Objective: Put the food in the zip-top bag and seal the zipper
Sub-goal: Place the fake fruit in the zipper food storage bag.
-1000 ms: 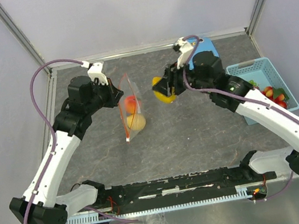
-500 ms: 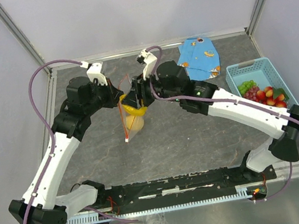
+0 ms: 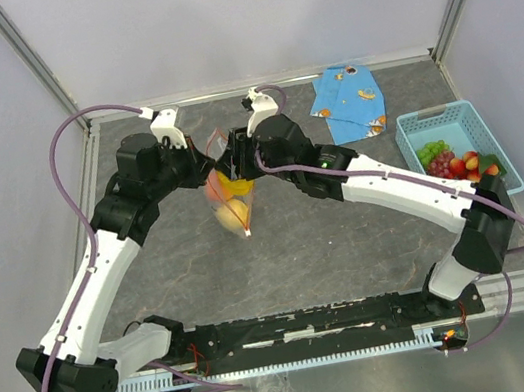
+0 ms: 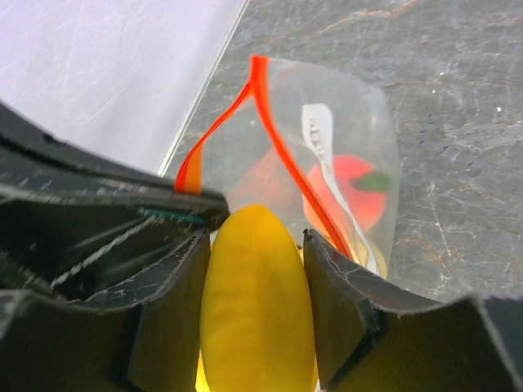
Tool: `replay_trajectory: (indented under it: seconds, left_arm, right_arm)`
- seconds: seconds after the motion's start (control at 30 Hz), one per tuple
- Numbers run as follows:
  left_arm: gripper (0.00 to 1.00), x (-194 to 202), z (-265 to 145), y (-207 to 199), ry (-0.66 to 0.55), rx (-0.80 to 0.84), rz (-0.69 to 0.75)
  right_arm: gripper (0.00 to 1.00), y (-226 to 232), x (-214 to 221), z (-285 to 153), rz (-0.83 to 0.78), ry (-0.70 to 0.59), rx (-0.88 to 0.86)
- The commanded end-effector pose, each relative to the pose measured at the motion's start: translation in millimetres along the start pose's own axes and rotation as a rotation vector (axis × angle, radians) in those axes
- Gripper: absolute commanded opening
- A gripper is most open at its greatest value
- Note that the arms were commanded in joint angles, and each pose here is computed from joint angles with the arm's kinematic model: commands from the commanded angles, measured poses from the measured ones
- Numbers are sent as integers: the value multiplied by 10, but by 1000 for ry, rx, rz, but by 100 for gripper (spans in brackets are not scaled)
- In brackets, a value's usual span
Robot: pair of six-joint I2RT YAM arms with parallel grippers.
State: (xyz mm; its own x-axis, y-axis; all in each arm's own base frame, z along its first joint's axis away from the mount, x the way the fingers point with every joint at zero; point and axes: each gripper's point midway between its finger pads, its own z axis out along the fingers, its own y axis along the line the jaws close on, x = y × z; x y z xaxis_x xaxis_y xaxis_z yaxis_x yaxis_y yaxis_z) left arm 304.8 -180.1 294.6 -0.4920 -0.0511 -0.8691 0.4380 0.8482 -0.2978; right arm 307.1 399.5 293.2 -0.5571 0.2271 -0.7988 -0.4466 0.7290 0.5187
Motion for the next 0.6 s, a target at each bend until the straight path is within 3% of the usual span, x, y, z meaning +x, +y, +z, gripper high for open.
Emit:
replay_trajectory:
  seconds: [0.0,0.3,0.57]
  left_arm:
    - [3,-158,-18,-241,-31,103,-36]
    - [3,-101,23,-353,-4,169,-76]
    - [3,-60,53,-355,12,172,-93]
  right_arm:
    - [34,-2,-224,121,56,-120,35]
    - [35,-132,-211,447,144,-187,107]
    - [38,24,-135,770,227,-205,18]
